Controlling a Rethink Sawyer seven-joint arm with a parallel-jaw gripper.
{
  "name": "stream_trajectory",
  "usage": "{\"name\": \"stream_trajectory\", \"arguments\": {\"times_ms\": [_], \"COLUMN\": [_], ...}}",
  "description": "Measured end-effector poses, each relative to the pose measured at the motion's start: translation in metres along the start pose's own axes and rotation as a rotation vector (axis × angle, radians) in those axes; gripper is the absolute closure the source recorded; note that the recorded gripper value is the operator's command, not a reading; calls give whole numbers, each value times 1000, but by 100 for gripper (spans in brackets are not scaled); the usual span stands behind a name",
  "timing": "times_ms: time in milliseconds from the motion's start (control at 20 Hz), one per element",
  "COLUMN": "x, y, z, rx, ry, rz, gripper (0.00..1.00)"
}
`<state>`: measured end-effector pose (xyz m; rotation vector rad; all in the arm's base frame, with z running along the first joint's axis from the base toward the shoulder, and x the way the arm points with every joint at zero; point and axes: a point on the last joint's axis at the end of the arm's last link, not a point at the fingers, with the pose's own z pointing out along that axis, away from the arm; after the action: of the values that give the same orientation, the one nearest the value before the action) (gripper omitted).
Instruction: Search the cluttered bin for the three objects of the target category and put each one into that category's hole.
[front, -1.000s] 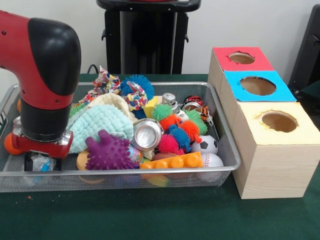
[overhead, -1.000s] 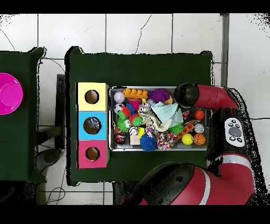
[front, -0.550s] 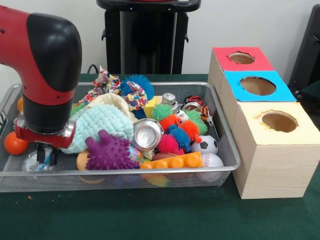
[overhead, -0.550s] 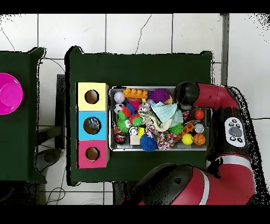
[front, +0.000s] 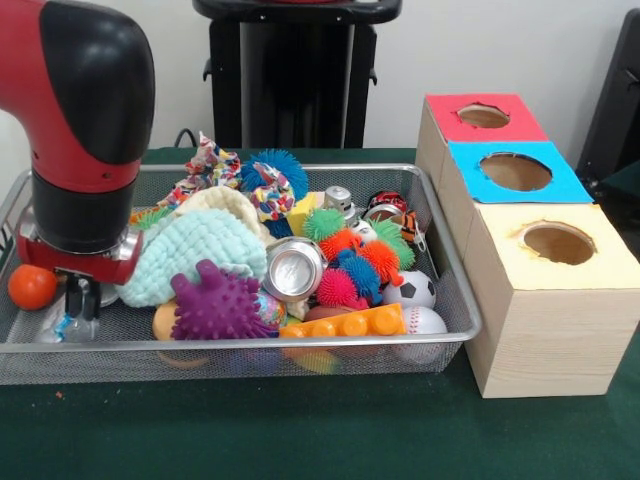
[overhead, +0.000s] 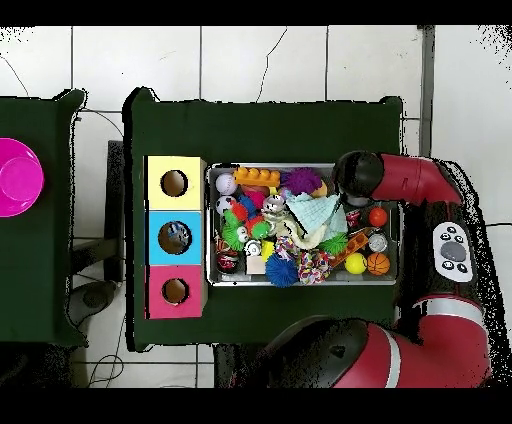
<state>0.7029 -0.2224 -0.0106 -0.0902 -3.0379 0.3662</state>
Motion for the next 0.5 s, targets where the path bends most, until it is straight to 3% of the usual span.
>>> {"name": "stream_trajectory", "arguments": {"times_ms": [250,500], "x": [0,7], "y": [-4,-11], "z": [-10,-36], "rx": [3,-12], "ry": [13,115], "rz": [4,25], "gripper": [100,100]}}
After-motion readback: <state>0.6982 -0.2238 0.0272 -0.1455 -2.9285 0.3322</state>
